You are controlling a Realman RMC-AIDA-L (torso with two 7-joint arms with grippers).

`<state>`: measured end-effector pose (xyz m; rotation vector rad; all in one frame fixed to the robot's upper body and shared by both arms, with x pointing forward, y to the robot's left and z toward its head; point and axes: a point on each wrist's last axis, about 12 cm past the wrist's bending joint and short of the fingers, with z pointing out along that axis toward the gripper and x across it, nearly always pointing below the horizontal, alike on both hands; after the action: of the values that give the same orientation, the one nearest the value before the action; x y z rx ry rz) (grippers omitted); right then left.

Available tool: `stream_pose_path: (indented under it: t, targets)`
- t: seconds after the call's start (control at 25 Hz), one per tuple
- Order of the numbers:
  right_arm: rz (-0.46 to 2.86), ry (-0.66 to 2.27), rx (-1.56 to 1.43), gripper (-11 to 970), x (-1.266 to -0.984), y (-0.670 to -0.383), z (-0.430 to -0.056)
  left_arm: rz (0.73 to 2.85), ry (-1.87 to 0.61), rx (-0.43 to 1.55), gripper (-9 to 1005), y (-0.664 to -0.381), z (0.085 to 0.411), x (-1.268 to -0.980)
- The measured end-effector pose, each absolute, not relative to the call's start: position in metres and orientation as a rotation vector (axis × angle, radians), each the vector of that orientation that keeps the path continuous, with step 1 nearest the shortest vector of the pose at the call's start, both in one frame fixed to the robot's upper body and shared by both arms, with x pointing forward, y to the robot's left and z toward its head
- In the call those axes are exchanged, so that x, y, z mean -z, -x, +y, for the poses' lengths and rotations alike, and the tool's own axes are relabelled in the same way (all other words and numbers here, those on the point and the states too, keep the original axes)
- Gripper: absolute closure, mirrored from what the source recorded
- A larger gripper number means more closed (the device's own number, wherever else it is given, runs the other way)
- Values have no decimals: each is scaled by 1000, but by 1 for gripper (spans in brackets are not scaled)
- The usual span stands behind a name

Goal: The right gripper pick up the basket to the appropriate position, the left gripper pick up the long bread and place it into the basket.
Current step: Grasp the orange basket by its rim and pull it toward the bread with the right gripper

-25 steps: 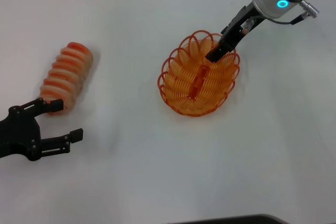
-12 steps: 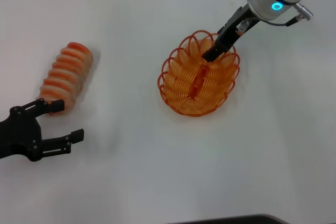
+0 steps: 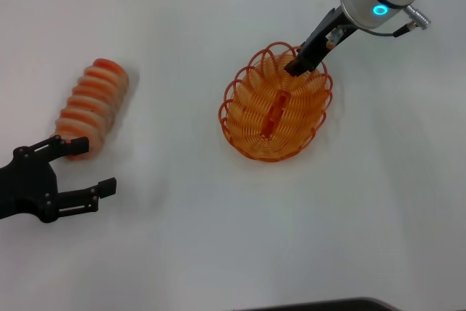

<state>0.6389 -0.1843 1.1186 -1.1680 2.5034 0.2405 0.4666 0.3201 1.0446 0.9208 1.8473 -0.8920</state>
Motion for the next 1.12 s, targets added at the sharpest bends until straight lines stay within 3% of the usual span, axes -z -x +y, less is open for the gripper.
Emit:
stream_pose_path:
  t: [0.44, 0.68, 1.12]
  targets:
    - [2505, 1168, -240, 695, -1118, -639, -185, 1848, -921, 892, 87, -467, 320, -1045]
    - [2508, 1141, -270, 757, -1119, -639, -186, 1845, -923, 895, 88, -467, 320, -1045]
    - [2571, 852, -586, 833, -1133, -635, -209, 1843, -921, 894, 88, -468, 319, -1046]
